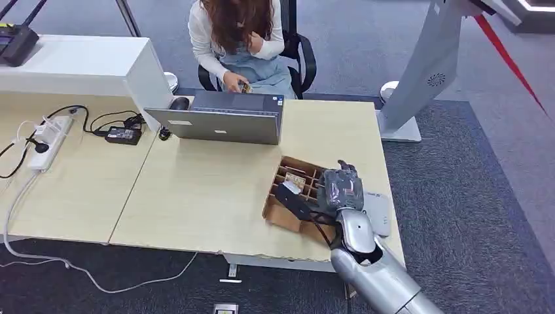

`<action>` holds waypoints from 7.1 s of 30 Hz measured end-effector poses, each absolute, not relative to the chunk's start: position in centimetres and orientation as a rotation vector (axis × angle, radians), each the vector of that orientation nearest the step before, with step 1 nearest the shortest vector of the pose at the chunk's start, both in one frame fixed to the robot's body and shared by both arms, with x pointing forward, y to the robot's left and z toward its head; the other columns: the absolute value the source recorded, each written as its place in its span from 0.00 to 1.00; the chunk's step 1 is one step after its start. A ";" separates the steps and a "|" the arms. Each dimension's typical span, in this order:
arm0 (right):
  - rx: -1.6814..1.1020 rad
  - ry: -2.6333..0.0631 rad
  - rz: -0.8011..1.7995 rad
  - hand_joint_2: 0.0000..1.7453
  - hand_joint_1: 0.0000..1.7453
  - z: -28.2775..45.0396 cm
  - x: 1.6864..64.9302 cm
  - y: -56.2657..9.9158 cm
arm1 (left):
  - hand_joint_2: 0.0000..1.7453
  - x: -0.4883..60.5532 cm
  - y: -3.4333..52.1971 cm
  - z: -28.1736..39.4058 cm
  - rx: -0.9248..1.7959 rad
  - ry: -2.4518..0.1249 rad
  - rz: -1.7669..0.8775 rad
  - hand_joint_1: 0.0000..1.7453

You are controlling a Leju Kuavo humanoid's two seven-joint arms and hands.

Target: Pass the card to the sensor for recognition and then transmit it.

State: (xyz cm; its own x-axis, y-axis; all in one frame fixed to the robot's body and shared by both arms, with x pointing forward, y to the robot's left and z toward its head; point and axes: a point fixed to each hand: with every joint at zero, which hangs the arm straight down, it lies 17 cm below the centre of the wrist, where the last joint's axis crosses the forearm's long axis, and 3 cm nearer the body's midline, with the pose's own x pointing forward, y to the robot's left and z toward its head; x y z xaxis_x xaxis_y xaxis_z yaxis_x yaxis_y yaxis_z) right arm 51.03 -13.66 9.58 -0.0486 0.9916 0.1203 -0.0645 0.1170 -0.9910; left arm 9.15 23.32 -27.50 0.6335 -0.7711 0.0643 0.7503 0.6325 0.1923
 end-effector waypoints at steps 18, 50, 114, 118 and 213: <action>-1.136 -1.545 1.091 1.00 1.00 18.6 50.7 -11.4 | 0.00 9.1 23.3 -27.5 0.155 -0.142 -0.865 0.00; -0.946 -2.110 0.819 1.00 1.00 38.2 48.8 -4.7 | 0.00 9.5 22.1 -27.4 0.133 -0.174 -0.941 0.00; -0.316 -1.978 0.599 1.00 0.00 28.3 47.6 -2.4 | 0.00 9.0 21.0 -27.3 0.126 -0.161 -0.938 0.00; -0.159 -2.021 0.387 1.00 0.00 27.7 44.9 -5.5 | 0.00 9.0 21.3 -27.3 0.139 -0.155 -0.931 0.00; -0.792 -2.837 1.040 0.00 0.00 44.1 27.5 8.3 | 0.00 9.2 21.1 -27.3 0.108 -0.170 -0.963 0.00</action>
